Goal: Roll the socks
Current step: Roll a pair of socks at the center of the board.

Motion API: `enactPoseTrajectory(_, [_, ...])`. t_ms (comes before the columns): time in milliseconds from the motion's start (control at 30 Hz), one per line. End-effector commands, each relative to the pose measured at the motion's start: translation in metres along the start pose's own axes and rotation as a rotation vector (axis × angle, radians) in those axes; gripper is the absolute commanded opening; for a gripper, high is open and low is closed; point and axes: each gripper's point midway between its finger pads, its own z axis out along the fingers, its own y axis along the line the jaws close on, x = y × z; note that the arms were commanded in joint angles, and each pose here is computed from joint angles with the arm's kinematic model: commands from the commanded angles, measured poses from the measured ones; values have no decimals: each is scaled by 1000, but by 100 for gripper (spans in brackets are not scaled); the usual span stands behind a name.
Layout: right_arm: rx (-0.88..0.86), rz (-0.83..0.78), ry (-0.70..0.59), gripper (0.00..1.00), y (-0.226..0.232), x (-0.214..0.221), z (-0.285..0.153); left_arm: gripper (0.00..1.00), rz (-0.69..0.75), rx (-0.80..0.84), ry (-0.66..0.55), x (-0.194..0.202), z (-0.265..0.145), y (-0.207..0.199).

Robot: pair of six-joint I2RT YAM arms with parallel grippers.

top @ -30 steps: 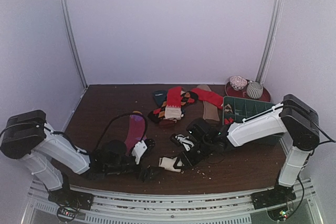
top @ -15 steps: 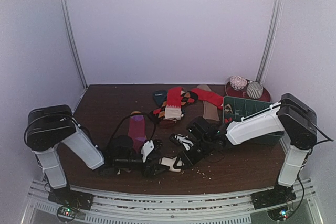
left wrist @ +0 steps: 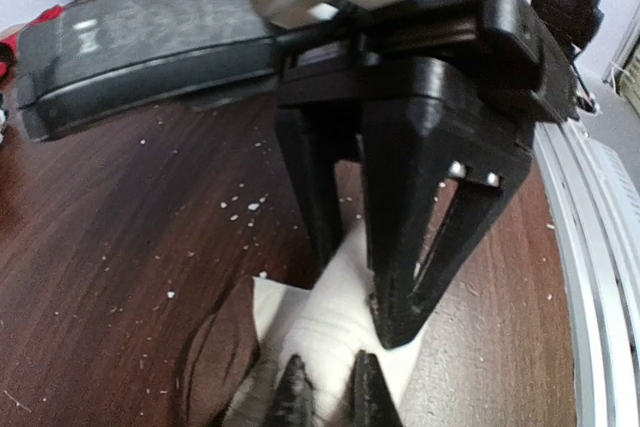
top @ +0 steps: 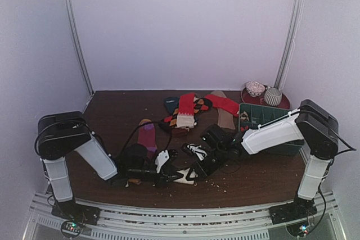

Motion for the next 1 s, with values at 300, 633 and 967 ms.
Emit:
enactPoseTrajectory(300, [257,-92,-39,40,-47,12,-14,0,-288,-58,287,70,-4,2])
enactPoseTrajectory(633, [236,-587,-672,63,26,-36,-95,0,-504,-73,364,105,-17,-8])
enactPoseTrajectory(967, [160,-638,-494,68,27,-25,-49,0,-509,-66,368,109,-16,-9])
